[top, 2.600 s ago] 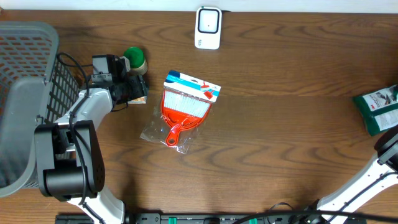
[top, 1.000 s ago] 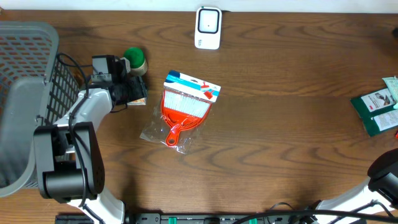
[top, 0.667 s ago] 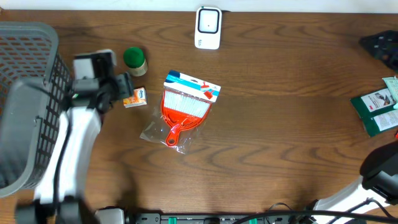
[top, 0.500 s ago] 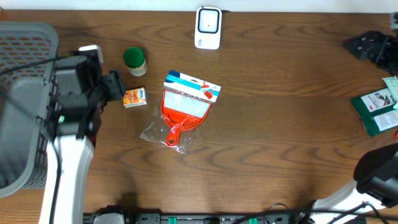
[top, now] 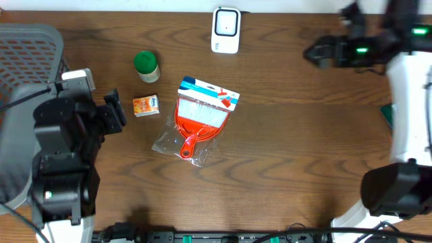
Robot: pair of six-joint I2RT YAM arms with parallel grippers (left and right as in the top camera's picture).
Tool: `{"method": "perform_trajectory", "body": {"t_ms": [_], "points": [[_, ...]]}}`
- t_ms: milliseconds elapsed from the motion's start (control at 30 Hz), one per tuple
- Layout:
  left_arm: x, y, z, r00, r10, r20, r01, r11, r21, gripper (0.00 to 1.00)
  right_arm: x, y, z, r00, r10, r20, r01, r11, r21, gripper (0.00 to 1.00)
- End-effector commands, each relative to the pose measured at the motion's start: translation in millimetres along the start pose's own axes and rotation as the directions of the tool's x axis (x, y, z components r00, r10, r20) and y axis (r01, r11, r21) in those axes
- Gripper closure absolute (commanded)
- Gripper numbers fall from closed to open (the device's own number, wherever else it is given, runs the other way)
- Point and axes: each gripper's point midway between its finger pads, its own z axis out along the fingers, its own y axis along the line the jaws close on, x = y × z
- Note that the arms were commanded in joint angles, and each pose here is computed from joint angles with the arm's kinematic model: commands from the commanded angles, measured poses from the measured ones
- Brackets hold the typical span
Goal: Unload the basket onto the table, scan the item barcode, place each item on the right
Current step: 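Bring the right gripper back to the red dustpan package, then grasp the dustpan package's right side with the right gripper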
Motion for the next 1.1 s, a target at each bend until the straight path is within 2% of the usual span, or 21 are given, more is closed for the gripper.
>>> {"method": "perform_trajectory", "body": {"t_ms": [0, 100, 167, 400, 567, 767, 933, 1067], "points": [[-3.1, 1.8, -8.2, 0.999, -0.034, 0.016, 0.034, 0.999, -0.012, 0.32, 21.3, 31.4, 40.4, 0.994, 0.077, -0.076, -0.075, 0.996, 0.038, 0.01], [3.4, 2.4, -8.7, 0.999, -0.035, -0.010, 0.035, 0.999, -0.016, 0.32, 43.8, 80.9, 82.5, 0.990, 0.057, -0.132, -0.067, 0.995, -0.075, 0.01], [11.1, 4.3, -6.9, 0.998, -0.038, -0.042, 0.036, 0.999, -0.027, 0.32, 59.4, 101.5, 104.4, 0.984, 0.078, -0.161, -0.095, 0.991, -0.098, 0.01], [32.5, 9.9, 1.2, 0.990, -0.045, -0.137, 0.037, 0.998, -0.058, 0.32, 122.6, 143.3, 160.2, 0.930, 0.234, -0.282, -0.283, 0.948, -0.148, 0.01], [38.7, 10.6, 9.4, 0.985, -0.047, -0.168, 0.038, 0.998, -0.060, 0.32, 171.8, 141.2, 180.7, 0.881, 0.300, -0.366, -0.356, 0.930, -0.095, 0.01], [47.0, 10.9, 17.8, 0.977, -0.052, -0.208, 0.040, 0.997, -0.059, 0.32, 208.3, 129.7, 190.5, 0.852, 0.314, -0.419, -0.374, 0.925, -0.067, 0.01], [54.5, 11.6, 22.4, 0.969, -0.054, -0.242, 0.041, 0.997, -0.062, 0.32, 225.5, 125.7, 195.4, 0.832, 0.339, -0.440, -0.402, 0.914, -0.056, 0.01], [60.3, 12.4, 27.3, 0.962, -0.056, -0.267, 0.040, 0.997, -0.065, 0.32, 224.3, 127.1, 204.1, 0.853, 0.332, -0.403, -0.400, 0.911, -0.096, 0.01]]}}
